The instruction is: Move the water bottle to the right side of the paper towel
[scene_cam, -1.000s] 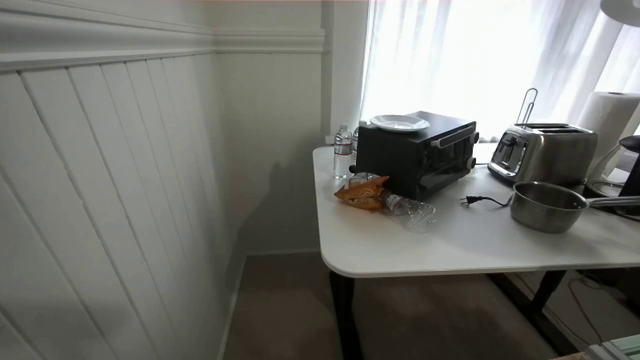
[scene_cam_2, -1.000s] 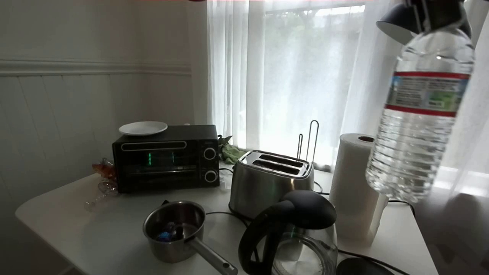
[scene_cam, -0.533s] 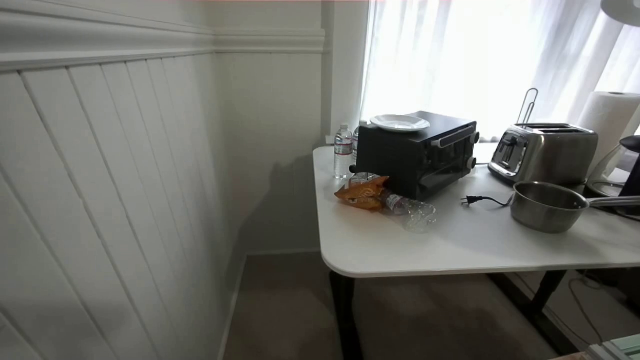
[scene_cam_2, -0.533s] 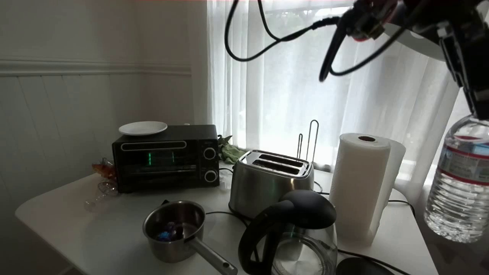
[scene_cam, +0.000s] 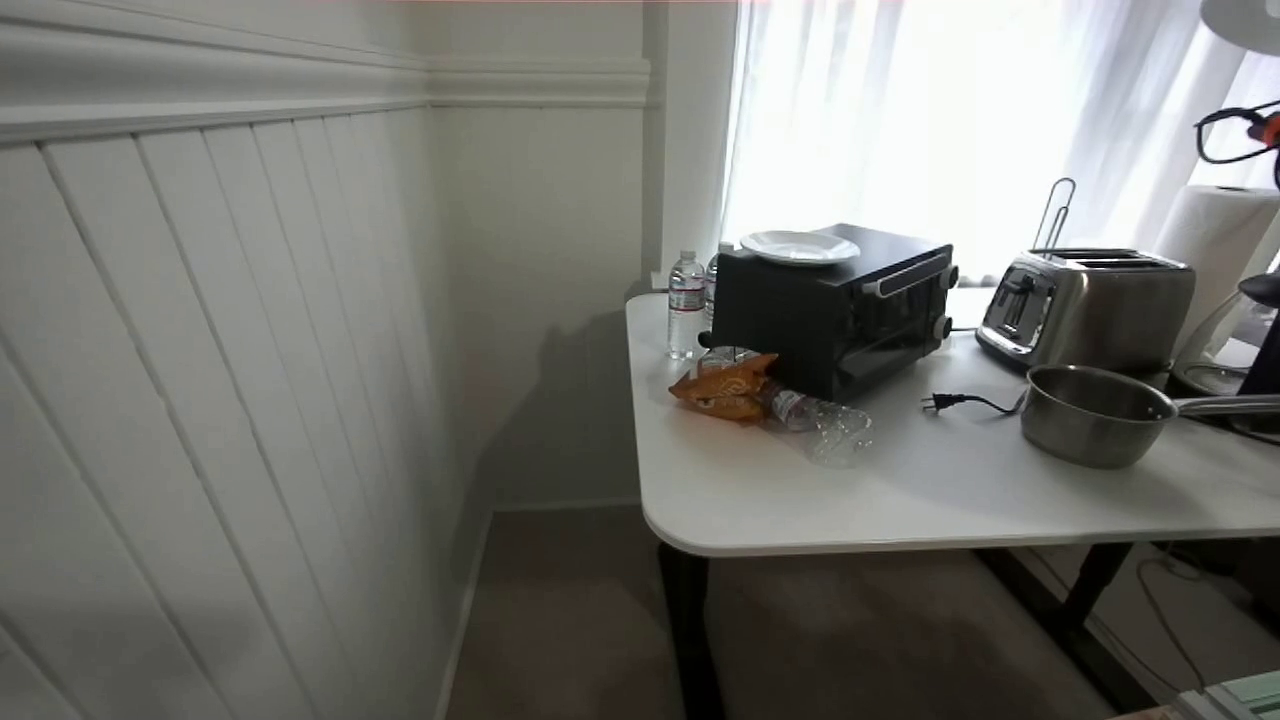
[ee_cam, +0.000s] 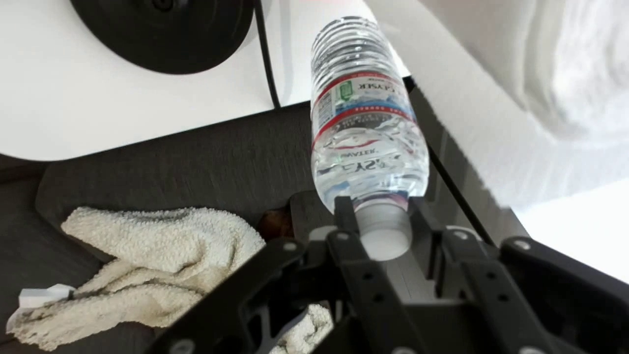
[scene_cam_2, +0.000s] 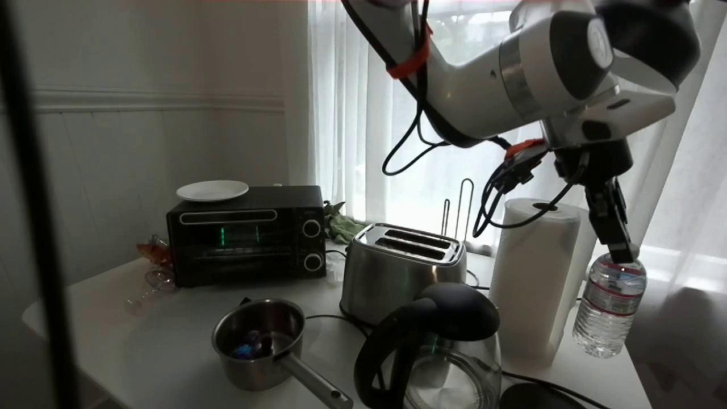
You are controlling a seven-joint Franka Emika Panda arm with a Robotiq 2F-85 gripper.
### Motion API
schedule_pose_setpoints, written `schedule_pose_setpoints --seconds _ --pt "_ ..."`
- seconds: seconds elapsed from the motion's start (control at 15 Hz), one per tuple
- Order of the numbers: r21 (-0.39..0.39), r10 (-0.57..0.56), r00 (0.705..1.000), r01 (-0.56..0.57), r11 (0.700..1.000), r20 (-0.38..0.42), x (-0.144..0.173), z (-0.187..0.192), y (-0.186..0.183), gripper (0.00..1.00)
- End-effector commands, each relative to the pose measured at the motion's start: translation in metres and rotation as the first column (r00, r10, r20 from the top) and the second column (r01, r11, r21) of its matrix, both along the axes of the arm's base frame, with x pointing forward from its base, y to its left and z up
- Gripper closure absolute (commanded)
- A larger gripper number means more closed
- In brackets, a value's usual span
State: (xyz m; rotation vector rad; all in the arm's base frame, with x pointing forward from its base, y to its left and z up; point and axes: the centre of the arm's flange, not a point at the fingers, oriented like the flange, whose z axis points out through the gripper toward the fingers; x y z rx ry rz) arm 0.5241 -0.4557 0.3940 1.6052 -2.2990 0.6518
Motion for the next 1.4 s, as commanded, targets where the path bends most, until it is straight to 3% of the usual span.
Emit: schedule_pose_setpoints --seconds 0.0,0.4,0.47,0.93,1.07,1.13,1.33 --pt "0.013 -0.029 0.999 0.028 1.000 0.042 0.040 -0.017 -0.032 0.92" --pt "0.074 -0.055 0.998 0.052 0.996 0.035 0.037 -0.053 -0.058 0.89" --pt "0.084 -0.056 0.998 0.052 0.995 0.039 0.036 -0.056 -0.061 0.48" --pt "0.082 0.010 0.996 -0.017 0.996 0.087 0.031 -0.022 -0.064 0.02" --pt "0.067 0.123 0.988 -0.129 0.989 0.096 0.023 0.000 -0.052 0.00" --pt "0.052 0.160 0.985 -0.164 0.985 0.064 0.017 0.011 -0.047 0.00" --pt "0.022 0.335 0.942 -0.336 0.942 0.036 -0.010 0.057 -0.022 0.00"
